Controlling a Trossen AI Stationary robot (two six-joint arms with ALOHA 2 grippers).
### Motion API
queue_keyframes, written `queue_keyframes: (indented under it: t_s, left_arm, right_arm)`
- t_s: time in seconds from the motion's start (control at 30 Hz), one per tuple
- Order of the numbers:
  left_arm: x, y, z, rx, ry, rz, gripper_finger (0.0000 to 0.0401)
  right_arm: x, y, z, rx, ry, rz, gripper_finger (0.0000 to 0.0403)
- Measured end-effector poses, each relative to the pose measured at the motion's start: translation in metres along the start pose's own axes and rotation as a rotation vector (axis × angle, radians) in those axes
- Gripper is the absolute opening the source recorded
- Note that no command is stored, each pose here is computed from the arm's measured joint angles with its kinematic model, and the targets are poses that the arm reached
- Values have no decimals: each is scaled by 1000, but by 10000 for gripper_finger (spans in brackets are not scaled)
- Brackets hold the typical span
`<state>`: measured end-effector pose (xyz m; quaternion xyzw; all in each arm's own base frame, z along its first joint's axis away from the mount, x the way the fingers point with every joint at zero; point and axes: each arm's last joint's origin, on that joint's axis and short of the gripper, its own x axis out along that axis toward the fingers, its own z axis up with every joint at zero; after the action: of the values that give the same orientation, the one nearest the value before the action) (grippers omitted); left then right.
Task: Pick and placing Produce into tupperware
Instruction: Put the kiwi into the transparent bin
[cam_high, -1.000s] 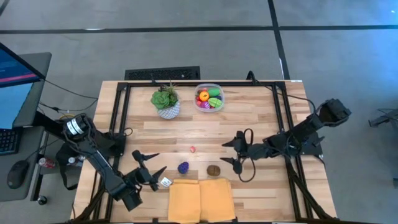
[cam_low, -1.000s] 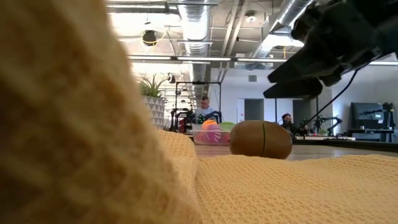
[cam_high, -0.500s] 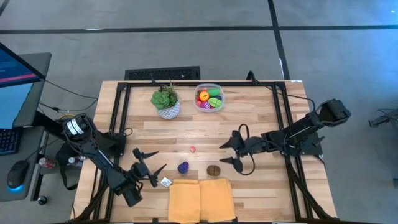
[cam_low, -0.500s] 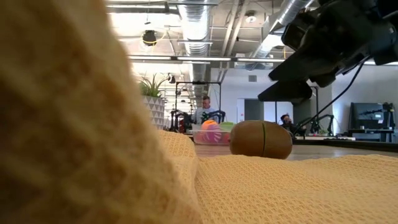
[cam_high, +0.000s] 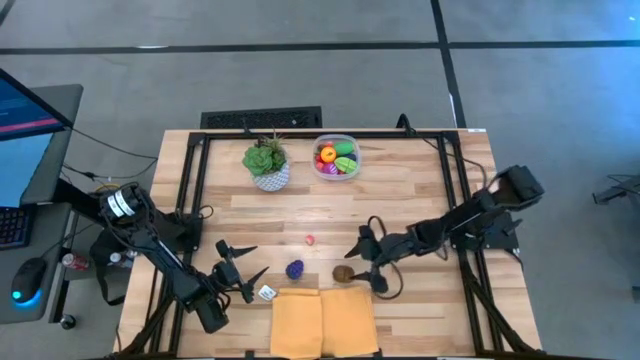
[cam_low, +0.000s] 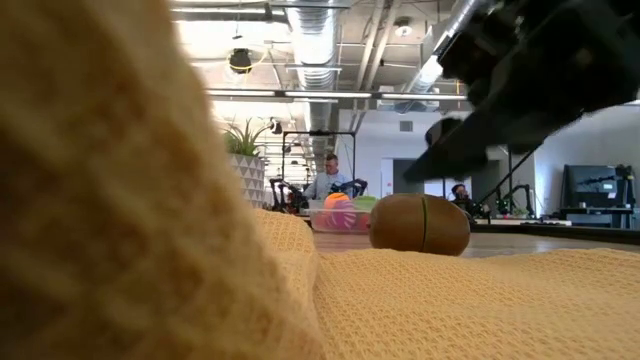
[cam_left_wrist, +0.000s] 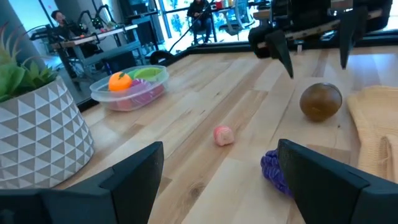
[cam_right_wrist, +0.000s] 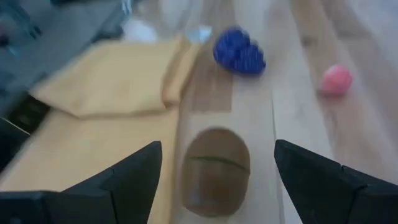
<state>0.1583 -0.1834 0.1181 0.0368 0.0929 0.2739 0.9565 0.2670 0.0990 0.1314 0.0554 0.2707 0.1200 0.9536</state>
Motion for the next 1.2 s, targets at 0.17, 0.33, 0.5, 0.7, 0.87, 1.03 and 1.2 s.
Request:
queue_keyframes:
  t_s: [0.17,0.33,0.5,0.7,0.87,1.03,1.2]
  left_arm:
    - [0,0,0,7,15,-4,306]
    - [0,0,-1,20,25,-7,306]
    - [0,0,-1,20,33,-10,306]
    - [0,0,-1,28,32,-9,306]
    - [0,0,-1,32,32,-8,306]
    - [0,1,-1,34,33,-8,306]
    - [0,1,-1,35,33,-8,306]
  right_arm:
    - [18,1,0,5,21,-5,323]
    - [27,1,-2,32,40,-8,318]
    - [32,0,-11,78,75,-2,318]
    - [37,-1,-18,111,100,-2,318]
    - [38,-2,-19,112,98,-3,317]
    - [38,-2,-18,113,90,-3,317]
    - [38,-2,-18,112,91,-4,301]
